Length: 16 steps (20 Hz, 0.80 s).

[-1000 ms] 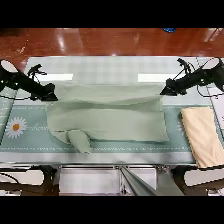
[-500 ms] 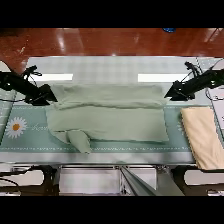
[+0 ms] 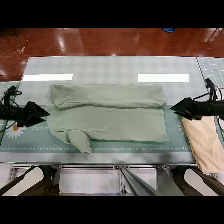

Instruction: Fold the shirts.

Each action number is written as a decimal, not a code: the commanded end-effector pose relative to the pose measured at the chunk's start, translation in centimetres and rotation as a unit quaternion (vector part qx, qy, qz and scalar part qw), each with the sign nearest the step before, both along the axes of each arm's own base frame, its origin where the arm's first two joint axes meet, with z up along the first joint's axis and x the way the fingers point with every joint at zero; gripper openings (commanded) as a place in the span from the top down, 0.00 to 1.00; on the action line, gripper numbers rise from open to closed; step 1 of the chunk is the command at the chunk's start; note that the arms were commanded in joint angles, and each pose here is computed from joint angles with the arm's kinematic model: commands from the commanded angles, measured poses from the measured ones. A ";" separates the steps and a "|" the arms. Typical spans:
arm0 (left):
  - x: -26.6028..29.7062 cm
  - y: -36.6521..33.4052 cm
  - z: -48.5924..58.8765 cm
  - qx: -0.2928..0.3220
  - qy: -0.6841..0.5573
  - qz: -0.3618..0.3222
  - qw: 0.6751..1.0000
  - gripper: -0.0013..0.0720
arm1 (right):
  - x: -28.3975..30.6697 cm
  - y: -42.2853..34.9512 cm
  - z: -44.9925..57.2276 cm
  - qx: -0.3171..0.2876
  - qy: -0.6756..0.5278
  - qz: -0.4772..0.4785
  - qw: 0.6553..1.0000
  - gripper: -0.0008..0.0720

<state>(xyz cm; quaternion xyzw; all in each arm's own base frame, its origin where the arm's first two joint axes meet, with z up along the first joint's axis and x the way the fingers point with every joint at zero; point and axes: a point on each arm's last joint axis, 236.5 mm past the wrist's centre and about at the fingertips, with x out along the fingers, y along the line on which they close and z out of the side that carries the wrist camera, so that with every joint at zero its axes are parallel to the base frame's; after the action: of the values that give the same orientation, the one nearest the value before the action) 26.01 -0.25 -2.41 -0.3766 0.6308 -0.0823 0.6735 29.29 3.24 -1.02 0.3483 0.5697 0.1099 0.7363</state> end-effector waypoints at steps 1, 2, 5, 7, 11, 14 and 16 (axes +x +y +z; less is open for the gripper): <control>-4.0 -0.7 -2.3 -0.022 0.041 0.044 0.998 0.29 | -2.1 2.5 -0.7 0.041 -0.030 -0.004 0.999 0.42; -4.9 -0.4 -3.0 -0.009 0.063 0.047 0.997 0.29 | -2.7 2.9 -1.0 0.046 -0.025 0.005 0.999 0.42; -6.5 0.4 -3.9 0.016 0.099 0.051 0.994 0.29 | -2.6 3.1 -1.0 0.050 -0.027 0.002 0.998 0.42; -7.1 -0.2 -4.5 0.008 0.108 0.051 0.993 0.29 | -2.5 3.0 -1.0 0.049 -0.029 0.003 0.998 0.42; -8.4 -1.0 -6.9 0.005 0.128 0.072 0.989 0.29 | -2.5 3.0 -1.0 0.049 -0.030 0.003 0.998 0.42; -8.4 -2.5 -7.9 -0.022 0.124 0.099 0.987 0.29 | -2.5 3.0 -1.0 0.048 -0.031 0.002 0.998 0.42; -7.6 -3.6 -8.3 -0.046 0.109 0.126 0.985 0.29 | -2.4 2.9 -1.0 0.047 -0.032 0.000 0.998 0.42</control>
<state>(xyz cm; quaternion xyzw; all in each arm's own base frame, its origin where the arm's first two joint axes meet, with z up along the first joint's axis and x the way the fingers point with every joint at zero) 17.69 -2.64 -9.91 -0.4540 0.6707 0.0128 0.5865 26.80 6.22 -2.03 0.3786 0.5424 0.1490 0.7350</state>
